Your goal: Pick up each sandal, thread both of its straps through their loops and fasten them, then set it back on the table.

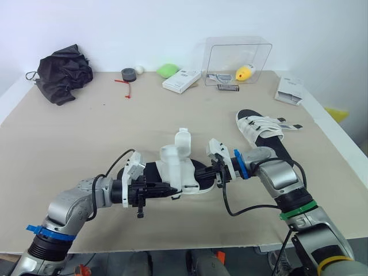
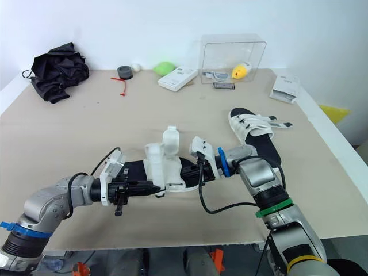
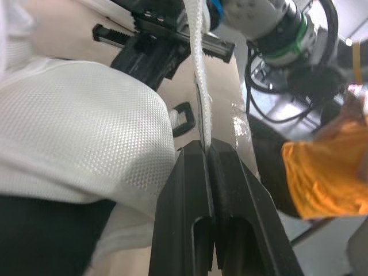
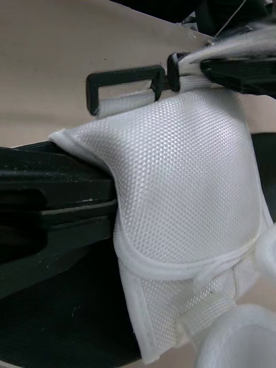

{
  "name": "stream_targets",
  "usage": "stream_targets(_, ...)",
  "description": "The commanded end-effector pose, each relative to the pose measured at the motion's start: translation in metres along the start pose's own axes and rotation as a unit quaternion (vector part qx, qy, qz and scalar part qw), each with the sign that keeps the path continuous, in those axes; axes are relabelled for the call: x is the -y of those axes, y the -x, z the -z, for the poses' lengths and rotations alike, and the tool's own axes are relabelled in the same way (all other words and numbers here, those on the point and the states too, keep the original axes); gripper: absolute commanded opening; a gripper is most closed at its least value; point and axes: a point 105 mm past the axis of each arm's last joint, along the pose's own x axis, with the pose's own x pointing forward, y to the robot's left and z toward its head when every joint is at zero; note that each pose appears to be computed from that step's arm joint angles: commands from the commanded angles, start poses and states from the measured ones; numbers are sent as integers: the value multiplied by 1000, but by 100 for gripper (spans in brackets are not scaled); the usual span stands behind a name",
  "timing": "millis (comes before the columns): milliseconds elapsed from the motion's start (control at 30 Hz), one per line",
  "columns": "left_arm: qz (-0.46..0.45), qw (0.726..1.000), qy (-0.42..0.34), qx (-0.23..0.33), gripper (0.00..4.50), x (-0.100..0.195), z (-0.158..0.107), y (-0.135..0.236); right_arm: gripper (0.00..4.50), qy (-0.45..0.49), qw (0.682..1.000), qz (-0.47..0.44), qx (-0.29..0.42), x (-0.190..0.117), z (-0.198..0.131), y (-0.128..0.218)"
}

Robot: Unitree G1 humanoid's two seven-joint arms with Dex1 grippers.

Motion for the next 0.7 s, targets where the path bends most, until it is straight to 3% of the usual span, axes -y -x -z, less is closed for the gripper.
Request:
stream_targets(33,-20,999,-25,-5,162,-6,0,2,0,-17,1000,2,-22,1,12,-3)
stream_targets(167,-16,999,-19,36,326,-2,-24,7,0,-17,1000,0,-22,0,12,-4)
stream_targets(267,22,998,33,45,326,16,-39,24,0,-16,1000,-3,-22,-1,12,-5)
stream_targets(467,67,988,136,-44,326,50,-26,63,0,-16,1000,-7,-21,-2,11,-7)
stream_targets(567,60,989,117,-74,326,55,-4,53,0,-16,1000,-9,-20,-2,11,-8)
stream_targets(700,-1,997,55,-50,326,35,23,24,0,-17,1000,-11,-17,-4,9,-9)
